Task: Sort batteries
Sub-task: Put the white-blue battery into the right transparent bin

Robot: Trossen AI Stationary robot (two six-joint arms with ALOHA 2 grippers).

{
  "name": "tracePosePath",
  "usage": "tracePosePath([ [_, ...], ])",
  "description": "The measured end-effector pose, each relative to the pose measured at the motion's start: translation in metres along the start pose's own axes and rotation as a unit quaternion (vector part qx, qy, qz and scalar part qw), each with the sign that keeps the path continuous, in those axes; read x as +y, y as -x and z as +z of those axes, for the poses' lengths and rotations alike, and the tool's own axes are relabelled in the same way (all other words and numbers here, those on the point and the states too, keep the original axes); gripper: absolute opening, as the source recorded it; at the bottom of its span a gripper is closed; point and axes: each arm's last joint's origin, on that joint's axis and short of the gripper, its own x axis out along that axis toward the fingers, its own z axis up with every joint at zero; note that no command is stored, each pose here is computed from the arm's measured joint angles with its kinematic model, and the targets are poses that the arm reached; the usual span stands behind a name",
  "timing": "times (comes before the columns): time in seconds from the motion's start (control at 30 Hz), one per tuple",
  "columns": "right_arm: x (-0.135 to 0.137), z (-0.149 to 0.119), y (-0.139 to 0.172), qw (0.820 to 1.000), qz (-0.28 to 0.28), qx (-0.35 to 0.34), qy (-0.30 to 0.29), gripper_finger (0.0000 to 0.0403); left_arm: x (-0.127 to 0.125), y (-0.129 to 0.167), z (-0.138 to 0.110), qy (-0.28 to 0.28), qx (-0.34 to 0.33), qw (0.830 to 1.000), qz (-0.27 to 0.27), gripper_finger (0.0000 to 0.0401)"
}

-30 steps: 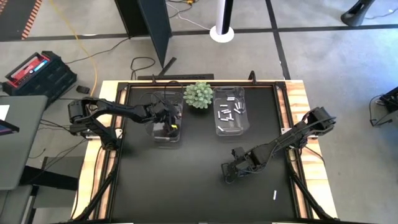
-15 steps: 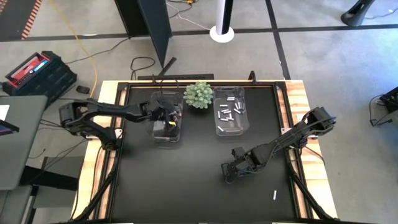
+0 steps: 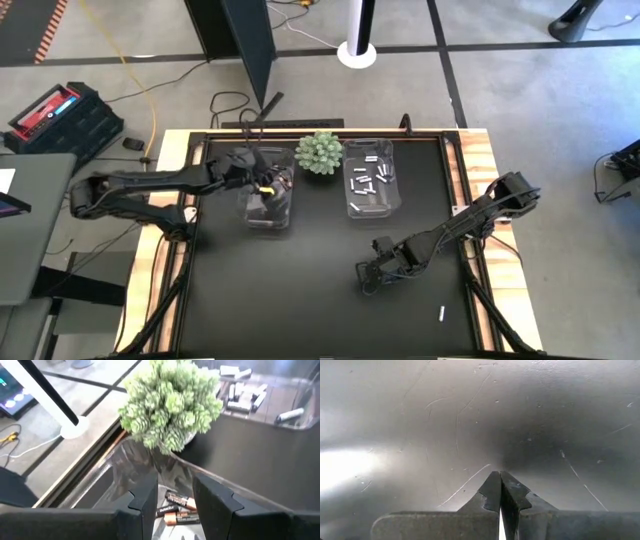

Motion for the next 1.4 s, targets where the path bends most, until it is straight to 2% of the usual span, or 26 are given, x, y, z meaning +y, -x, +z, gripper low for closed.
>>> tracePosePath([
  [0.37,0.0,0.002,0.0,1.0,-0.004,0.003,0.0,0.002,0.001,0.007,0.004,0.03,-0.017,0.999,-0.015,0.0118],
  [0.6,-0.001,0.001,0.015,1.0,0.001,0.028,-0.013,0.002,0.001,0.007,0.004,0.03,-0.018,0.999,-0.02,0.0118],
  [0.77,-0.015,0.001,0.035,0.993,-0.065,0.087,-0.043,0.0017,0.001,0.007,0.004,0.031,-0.017,0.999,-0.021,0.0118],
  [1.0,-0.033,-0.011,0.055,0.957,-0.177,0.196,-0.116,0.0014,0.0,0.007,0.004,0.03,-0.014,0.999,-0.021,0.0118],
  [1.3,-0.049,-0.041,0.049,0.93,-0.265,0.204,-0.151,0.0013,0.0,0.007,0.004,0.028,-0.014,0.999,-0.021,0.0118],
  [1.4,-0.053,-0.052,0.044,0.916,-0.296,0.219,-0.16,0.0013,0.0,0.007,0.004,0.022,-0.016,0.999,-0.021,0.0118],
])
